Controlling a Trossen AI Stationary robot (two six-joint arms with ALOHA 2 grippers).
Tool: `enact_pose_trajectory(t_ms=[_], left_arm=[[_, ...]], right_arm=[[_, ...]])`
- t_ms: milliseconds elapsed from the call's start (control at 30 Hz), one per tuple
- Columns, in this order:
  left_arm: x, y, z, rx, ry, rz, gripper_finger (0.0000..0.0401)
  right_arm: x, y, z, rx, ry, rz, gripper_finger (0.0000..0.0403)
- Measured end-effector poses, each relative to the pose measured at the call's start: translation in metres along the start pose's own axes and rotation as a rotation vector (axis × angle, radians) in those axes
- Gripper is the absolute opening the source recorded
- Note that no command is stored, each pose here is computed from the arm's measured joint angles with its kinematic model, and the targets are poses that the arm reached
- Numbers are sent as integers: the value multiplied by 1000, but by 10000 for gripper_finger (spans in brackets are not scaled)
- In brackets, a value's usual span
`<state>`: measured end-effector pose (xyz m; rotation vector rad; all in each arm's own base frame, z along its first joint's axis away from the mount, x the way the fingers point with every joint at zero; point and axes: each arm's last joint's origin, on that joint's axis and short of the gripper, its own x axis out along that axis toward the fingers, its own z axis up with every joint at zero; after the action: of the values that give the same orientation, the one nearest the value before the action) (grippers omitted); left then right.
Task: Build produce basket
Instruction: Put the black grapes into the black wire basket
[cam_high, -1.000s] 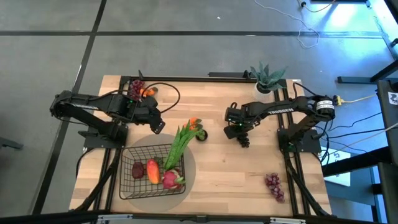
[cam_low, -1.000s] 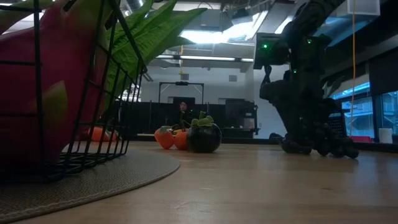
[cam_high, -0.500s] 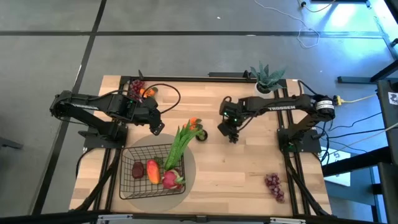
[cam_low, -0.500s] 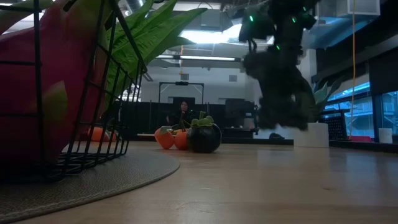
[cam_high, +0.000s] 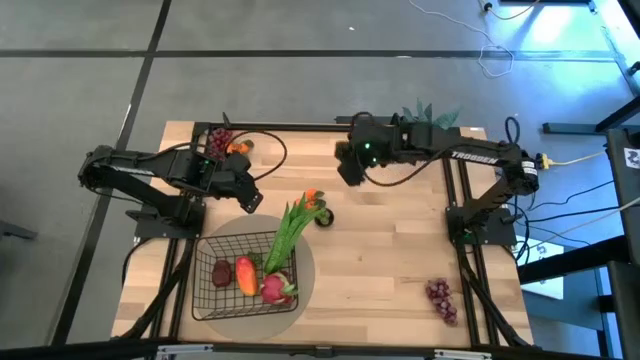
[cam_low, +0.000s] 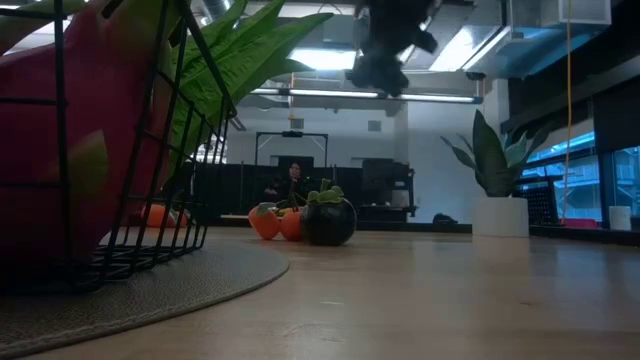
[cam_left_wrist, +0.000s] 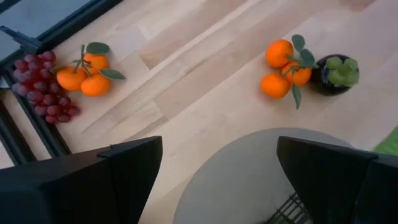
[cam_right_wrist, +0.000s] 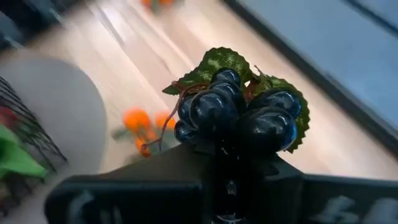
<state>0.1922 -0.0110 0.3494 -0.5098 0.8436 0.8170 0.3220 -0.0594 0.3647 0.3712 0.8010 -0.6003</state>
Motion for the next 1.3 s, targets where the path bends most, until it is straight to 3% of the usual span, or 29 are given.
enact_pose_trajectory(t_ms=[267, 633, 900, 1100, 1300], left_arm=[[-9, 3, 4, 36, -61, -63, 305], [-18, -12, 20, 219, -266, -216, 305], [-22, -18, 27, 321, -365, -240, 305], [-25, -18, 34, 281, -492, -123, 305], [-33, -25, 45, 294, -613, -164, 305]], right_arm=[[-21, 13, 38, -78, -310, 152, 28], [13, 41, 66, -149, -583, 309, 28], [14, 44, 71, -156, -641, 334, 28], [17, 49, 71, -169, -643, 398, 28], [22, 61, 71, -183, -691, 460, 28]])
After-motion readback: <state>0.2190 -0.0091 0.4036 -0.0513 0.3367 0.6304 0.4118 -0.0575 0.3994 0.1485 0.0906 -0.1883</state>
